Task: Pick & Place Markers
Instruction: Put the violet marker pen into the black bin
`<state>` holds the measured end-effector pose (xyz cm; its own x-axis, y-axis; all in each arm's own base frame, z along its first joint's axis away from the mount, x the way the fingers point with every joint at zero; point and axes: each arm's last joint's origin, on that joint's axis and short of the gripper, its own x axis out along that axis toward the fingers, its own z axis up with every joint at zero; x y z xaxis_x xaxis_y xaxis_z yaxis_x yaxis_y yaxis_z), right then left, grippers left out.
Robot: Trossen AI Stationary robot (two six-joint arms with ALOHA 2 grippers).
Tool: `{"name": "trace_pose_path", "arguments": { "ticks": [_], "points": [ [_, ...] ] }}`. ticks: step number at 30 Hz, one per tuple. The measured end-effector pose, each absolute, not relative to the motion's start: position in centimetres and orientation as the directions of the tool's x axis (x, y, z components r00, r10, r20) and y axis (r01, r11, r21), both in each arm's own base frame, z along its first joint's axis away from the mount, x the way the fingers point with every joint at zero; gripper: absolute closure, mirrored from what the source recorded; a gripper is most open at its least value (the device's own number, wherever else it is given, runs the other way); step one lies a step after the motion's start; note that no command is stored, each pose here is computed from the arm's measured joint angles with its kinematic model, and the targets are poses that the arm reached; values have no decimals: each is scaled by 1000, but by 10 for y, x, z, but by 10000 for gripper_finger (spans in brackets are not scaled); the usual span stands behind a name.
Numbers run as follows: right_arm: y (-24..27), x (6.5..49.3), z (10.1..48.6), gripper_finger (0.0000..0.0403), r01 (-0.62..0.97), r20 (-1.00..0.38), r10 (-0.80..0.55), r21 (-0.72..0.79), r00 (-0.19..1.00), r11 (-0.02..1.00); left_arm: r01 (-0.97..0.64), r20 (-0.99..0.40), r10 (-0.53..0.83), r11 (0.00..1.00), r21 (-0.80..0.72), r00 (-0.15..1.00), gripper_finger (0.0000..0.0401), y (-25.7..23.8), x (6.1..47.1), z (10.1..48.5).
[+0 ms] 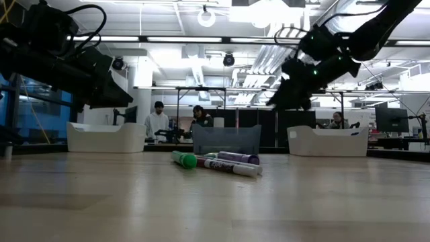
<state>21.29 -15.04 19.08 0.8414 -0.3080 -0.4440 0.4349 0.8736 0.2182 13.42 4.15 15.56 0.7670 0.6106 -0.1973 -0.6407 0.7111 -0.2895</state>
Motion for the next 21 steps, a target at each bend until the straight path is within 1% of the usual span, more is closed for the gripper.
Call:
{"name": "trace_pose_path", "arguments": {
  "ticks": [2,5,9,13,16,21],
  "points": [
    [-143,221,196,176,369,-392,-277,181,877,912,-641,-198,611,711,-289,767,270,41,134,155],
    [-132,234,207,174,312,-379,-256,94,889,945,-641,-198,610,711,-289,767,270,41,134,156],
    [-115,253,226,177,249,-408,-242,-37,880,968,-641,-198,610,711,-289,767,270,41,134,155],
    [-95,270,250,177,191,-451,-226,-122,863,974,-640,-198,610,711,-289,767,270,41,134,156],
    [-80,277,265,178,185,-490,-237,-153,839,971,-641,-198,610,711,-289,767,270,41,134,156],
    [-58,284,291,179,155,-526,-182,-97,831,983,-641,-198,610,711,-289,767,270,41,134,156]
  ]
}}
